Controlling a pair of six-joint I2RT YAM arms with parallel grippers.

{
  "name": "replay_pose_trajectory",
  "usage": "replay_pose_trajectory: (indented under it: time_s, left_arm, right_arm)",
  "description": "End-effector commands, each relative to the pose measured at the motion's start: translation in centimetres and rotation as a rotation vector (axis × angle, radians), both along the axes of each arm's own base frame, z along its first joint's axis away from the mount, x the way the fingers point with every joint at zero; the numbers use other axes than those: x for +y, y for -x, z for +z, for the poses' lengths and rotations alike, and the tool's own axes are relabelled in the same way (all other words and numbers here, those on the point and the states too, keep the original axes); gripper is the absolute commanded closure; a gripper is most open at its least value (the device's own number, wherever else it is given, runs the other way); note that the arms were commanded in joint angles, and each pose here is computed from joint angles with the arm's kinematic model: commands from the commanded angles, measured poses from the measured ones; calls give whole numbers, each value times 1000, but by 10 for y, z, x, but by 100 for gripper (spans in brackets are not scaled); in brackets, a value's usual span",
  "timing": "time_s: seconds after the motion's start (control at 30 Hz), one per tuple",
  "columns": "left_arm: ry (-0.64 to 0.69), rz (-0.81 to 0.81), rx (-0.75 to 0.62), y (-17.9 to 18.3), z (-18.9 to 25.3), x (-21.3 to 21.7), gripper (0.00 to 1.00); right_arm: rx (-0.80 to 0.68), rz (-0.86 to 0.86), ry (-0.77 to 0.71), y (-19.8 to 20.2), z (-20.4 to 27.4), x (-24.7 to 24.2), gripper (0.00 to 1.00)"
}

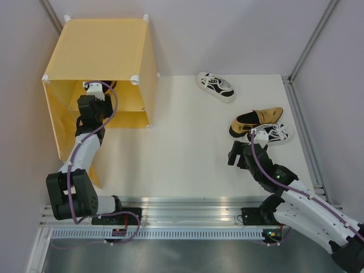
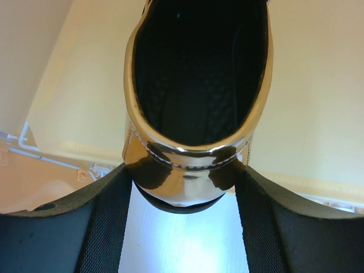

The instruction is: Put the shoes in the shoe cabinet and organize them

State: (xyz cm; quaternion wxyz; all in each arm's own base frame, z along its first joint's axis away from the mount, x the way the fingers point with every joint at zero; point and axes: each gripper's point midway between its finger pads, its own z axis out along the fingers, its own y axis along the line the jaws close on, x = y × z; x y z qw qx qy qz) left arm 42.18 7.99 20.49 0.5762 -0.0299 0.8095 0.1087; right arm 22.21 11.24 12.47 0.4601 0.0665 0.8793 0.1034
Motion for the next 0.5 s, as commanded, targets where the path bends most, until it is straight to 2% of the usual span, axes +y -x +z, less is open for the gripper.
replay_pose_trajectory:
  time_s: [0.0, 0.47]
  left_arm:
    - [-67, 7, -139, -18, 45, 11, 36]
    - [-54, -10, -191, -30, 59, 8, 33]
  right_arm:
    - [-16, 18, -11, -2, 3, 4, 10]
    - [-6, 32, 1, -1, 2, 5, 11]
